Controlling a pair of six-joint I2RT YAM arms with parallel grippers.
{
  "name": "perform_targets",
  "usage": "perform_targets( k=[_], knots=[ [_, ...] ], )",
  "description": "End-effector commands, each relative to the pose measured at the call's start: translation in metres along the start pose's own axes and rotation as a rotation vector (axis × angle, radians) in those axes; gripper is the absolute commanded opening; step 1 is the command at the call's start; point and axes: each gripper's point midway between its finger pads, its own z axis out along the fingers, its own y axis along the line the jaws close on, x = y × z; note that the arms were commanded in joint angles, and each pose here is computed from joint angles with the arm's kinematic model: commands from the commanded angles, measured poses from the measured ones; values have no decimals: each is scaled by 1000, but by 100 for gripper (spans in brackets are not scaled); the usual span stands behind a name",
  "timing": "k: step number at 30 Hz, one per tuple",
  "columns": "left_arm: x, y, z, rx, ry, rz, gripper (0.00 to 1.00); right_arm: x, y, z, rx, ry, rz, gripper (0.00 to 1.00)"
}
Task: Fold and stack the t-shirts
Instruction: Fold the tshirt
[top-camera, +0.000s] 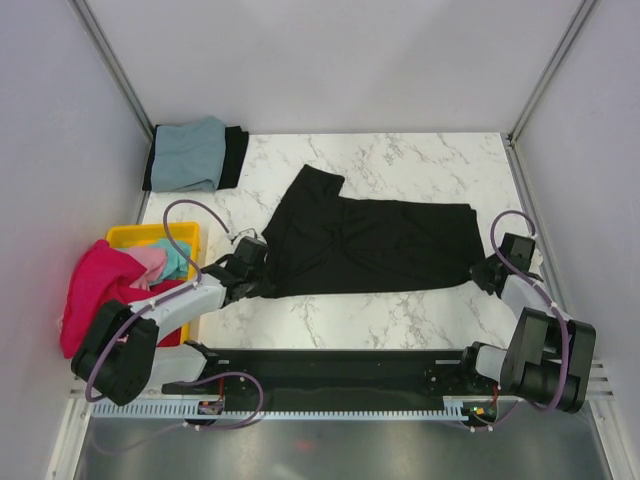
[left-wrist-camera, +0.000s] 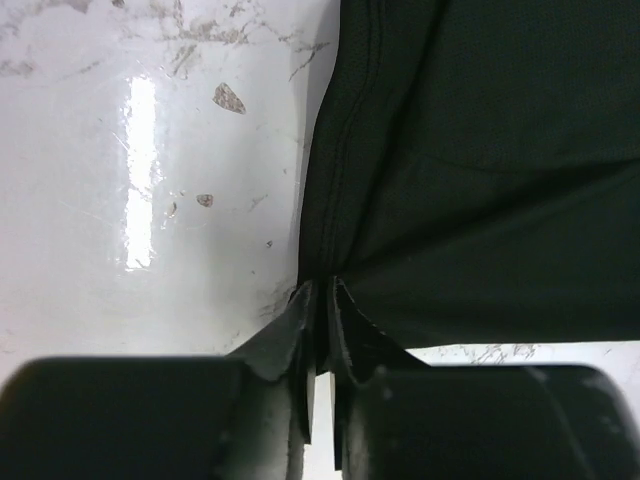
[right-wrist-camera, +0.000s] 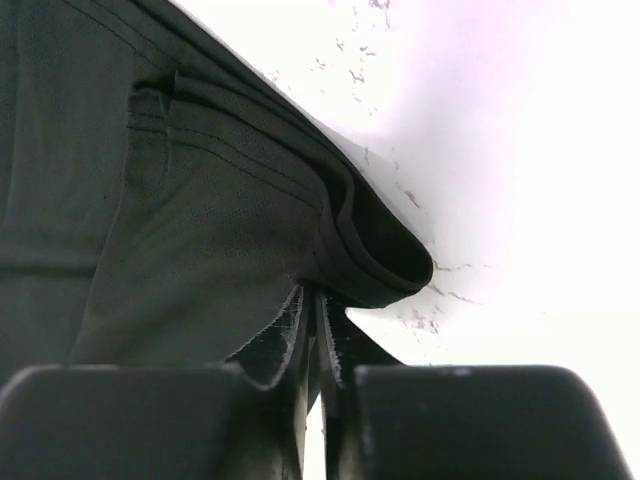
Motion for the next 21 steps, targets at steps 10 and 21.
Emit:
perform_targets(
  k=[10,21],
  knots=[
    [-23,-7,-36,44,-64,1,2,10,-36,-11,76,41,58,0],
    [-17,-9,-75,97,-21,-3,92,-9,-2,-51,-56,-15,53,98]
  ],
)
